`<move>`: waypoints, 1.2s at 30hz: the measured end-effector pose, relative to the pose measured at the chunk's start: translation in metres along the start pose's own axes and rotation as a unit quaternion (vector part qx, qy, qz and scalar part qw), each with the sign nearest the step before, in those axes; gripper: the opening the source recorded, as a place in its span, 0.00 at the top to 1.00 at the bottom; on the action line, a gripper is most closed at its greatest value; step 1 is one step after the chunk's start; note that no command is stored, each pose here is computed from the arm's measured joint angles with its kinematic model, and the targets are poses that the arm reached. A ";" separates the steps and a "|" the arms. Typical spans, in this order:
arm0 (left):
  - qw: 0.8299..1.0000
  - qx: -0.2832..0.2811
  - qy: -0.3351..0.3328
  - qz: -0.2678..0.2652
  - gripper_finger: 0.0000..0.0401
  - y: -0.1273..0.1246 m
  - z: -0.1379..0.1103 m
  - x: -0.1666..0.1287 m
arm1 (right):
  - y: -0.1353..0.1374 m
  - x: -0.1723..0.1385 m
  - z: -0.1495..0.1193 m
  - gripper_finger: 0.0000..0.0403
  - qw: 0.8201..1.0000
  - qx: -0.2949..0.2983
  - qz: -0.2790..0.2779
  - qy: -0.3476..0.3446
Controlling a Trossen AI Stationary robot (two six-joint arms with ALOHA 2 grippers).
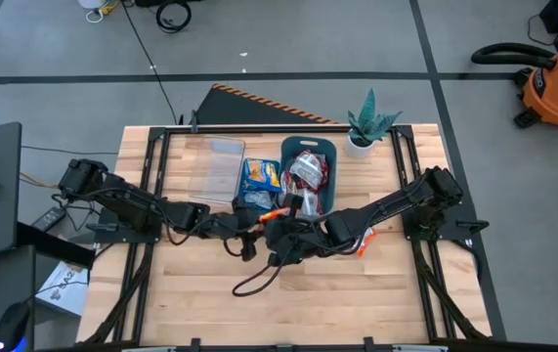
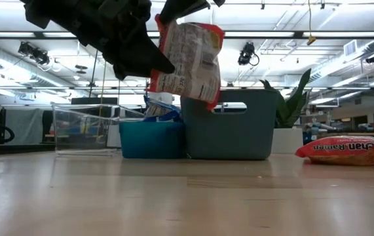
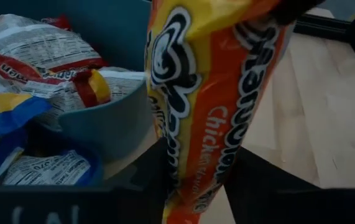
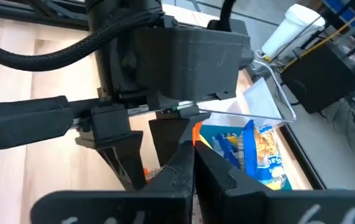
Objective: Sort Maruchan noodles
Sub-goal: Put the orange noodle pack into the transparent bin
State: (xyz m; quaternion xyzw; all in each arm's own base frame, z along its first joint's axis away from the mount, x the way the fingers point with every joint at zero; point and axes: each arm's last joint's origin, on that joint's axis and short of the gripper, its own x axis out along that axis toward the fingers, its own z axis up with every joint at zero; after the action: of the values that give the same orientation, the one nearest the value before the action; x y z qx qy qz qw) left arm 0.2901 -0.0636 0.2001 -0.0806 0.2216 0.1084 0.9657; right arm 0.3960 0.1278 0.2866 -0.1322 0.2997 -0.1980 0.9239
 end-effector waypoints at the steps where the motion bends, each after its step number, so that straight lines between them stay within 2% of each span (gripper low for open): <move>1: 1.000 0.004 0.000 -0.001 0.66 0.000 0.000 0.000 | 0.000 0.000 0.000 0.97 1.000 -0.002 0.001 -0.002; 6: 1.000 0.013 -0.005 -0.002 0.67 0.000 0.002 -0.002 | 0.001 0.000 0.003 0.96 1.000 -0.015 0.003 -0.013; 9: 1.000 0.017 -0.004 -0.001 0.67 0.001 0.004 -0.006 | -0.001 -0.004 0.005 0.92 1.000 -0.011 0.017 -0.017; 16: 1.000 0.018 -0.017 -0.004 0.67 0.004 0.014 -0.018 | -0.015 -0.022 0.013 0.70 0.999 -0.005 0.046 -0.023; 20: 1.000 0.020 -0.012 0.006 0.67 0.010 0.020 -0.032 | -0.029 -0.046 0.019 0.57 0.998 0.009 0.050 -0.034; 24: 0.999 0.016 -0.003 0.051 0.67 0.022 0.025 -0.055 | -0.034 -0.069 0.018 0.50 0.998 0.021 0.041 -0.031; 30: 0.990 0.001 0.009 0.139 0.67 0.051 0.030 -0.093 | -0.029 -0.090 0.000 0.49 0.999 0.008 -0.037 0.004; 36: 0.960 -0.037 0.050 0.272 0.67 0.089 0.023 -0.112 | -0.022 -0.090 -0.024 0.50 0.996 0.019 -0.085 0.034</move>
State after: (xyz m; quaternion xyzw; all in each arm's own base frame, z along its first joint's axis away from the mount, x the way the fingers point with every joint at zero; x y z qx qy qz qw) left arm 0.1796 0.0069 0.2604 -0.0585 0.2786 0.3711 0.8839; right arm 0.3087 0.1452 0.3211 -0.1331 0.3144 -0.2857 0.8954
